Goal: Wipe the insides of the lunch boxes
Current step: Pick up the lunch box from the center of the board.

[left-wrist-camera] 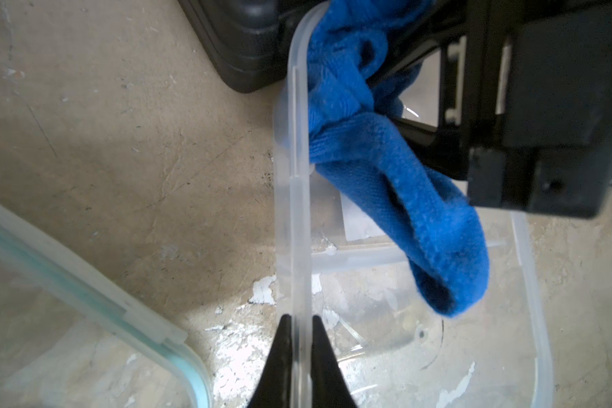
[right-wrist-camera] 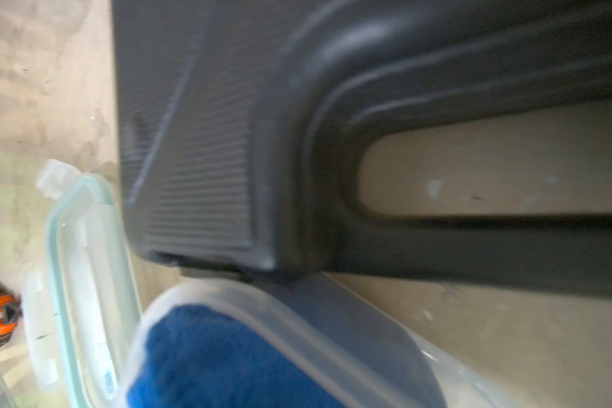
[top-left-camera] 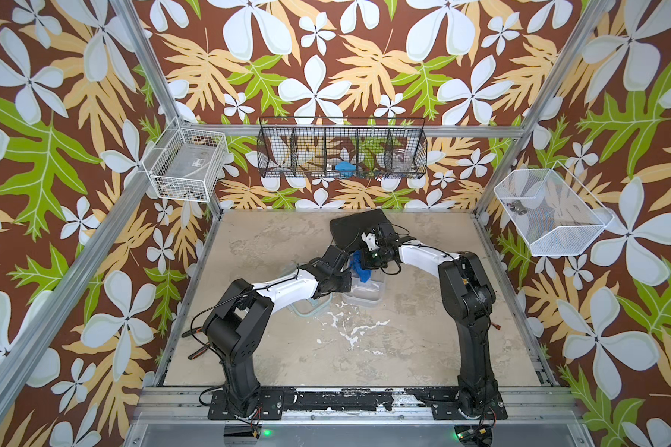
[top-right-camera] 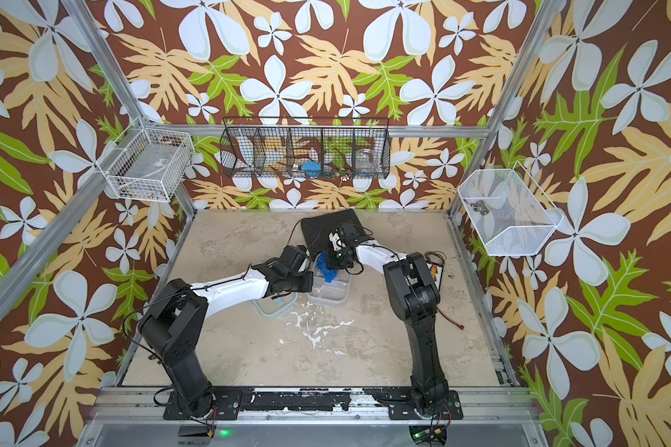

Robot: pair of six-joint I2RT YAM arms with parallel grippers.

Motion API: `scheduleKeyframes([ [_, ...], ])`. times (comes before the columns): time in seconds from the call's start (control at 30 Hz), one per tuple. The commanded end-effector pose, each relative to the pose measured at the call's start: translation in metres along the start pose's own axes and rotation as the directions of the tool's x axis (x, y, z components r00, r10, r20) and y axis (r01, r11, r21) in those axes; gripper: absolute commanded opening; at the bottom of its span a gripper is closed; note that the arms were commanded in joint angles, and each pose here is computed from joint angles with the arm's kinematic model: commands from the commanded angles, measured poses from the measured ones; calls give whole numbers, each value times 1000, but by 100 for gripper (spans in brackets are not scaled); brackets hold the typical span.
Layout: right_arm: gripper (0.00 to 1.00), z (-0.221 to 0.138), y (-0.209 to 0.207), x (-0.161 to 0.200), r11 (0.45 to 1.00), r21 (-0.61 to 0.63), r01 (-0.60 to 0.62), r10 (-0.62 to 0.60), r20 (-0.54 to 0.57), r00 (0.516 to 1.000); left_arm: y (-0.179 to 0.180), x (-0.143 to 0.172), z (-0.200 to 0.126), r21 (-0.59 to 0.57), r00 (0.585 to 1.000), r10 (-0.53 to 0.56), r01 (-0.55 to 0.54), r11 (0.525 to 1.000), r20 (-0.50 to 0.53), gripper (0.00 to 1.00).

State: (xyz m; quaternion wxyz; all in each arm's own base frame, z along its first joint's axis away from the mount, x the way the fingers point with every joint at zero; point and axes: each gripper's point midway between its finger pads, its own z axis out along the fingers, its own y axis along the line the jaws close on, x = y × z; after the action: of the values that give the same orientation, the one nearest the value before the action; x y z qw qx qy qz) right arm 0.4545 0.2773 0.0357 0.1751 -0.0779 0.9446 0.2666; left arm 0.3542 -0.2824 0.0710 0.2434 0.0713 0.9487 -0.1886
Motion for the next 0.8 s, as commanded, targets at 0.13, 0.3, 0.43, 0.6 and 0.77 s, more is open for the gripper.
scheduleKeyframes([
  [0.13, 0, 17, 40, 21, 985, -162, 53, -61, -46, 997, -48, 1, -3, 216, 997, 71, -62, 974, -32, 0],
  [0.3, 0, 8, 47, 65, 970, -186, 157, -184, -142, 973, -48, -4, 6, 198, 998, 53, -43, 979, -42, 0],
  [0.43, 0, -4, 28, 105, 950, -135, 280, -307, -266, 914, -40, -6, 17, 147, 997, 31, -21, 989, -66, 0],
  [0.6, 0, -24, 0, 127, 922, -19, 387, -371, -331, 868, -27, -11, 21, 120, 997, -33, 40, 992, -63, 0],
  [0.77, 0, -45, -17, 117, 920, 83, 383, -342, -308, 888, -18, -12, 21, 79, 998, -21, 26, 997, -62, 0],
])
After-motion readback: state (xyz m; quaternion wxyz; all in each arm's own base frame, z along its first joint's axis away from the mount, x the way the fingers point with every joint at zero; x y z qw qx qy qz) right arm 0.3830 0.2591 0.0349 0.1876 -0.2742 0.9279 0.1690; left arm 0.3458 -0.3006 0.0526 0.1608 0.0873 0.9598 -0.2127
